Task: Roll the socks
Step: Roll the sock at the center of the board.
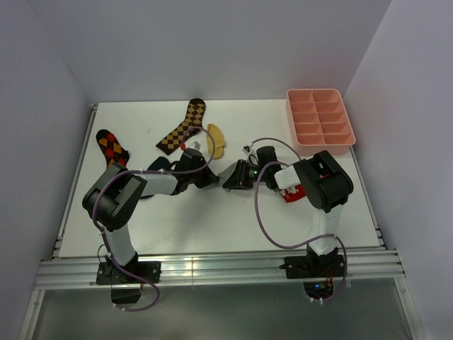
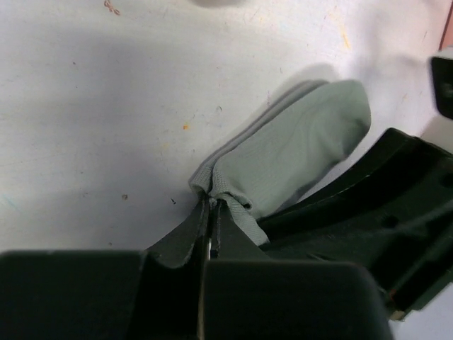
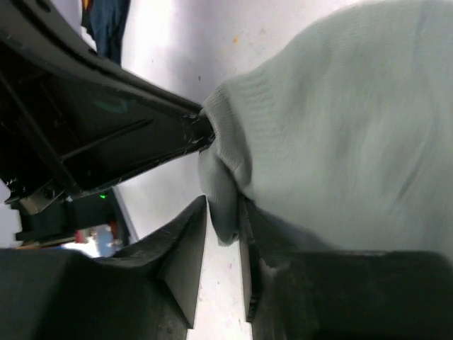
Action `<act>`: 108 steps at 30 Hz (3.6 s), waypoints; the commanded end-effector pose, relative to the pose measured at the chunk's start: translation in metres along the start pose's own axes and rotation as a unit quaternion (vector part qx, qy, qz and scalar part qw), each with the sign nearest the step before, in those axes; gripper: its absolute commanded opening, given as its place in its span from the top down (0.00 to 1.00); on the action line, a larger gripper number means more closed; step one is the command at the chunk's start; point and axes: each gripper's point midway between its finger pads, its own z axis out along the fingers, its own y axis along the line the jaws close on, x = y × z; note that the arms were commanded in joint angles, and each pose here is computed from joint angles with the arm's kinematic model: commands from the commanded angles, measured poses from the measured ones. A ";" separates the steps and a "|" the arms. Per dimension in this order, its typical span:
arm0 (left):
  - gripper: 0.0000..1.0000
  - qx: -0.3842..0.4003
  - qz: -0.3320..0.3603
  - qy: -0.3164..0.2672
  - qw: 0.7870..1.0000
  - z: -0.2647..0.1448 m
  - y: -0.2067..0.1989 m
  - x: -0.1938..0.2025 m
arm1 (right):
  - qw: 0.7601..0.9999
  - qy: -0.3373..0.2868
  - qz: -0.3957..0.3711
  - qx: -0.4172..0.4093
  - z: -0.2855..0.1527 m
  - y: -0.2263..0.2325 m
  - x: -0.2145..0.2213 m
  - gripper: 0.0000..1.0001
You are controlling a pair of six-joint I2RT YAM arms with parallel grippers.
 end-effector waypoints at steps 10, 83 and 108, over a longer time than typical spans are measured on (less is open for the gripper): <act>1.00 -0.048 0.050 0.002 0.998 -0.007 0.003 -0.005 | 0.948 -0.082 -0.264 0.160 -0.024 0.030 -0.013 0.53; 0.43 0.032 0.002 -0.035 0.999 -0.022 -0.032 -0.023 | 0.999 -0.019 0.017 -0.020 -0.008 -0.017 0.000 1.00; 0.53 0.009 0.002 -0.008 1.000 0.012 -0.013 -0.004 | 0.999 -0.012 0.034 0.003 -0.007 -0.030 0.001 1.00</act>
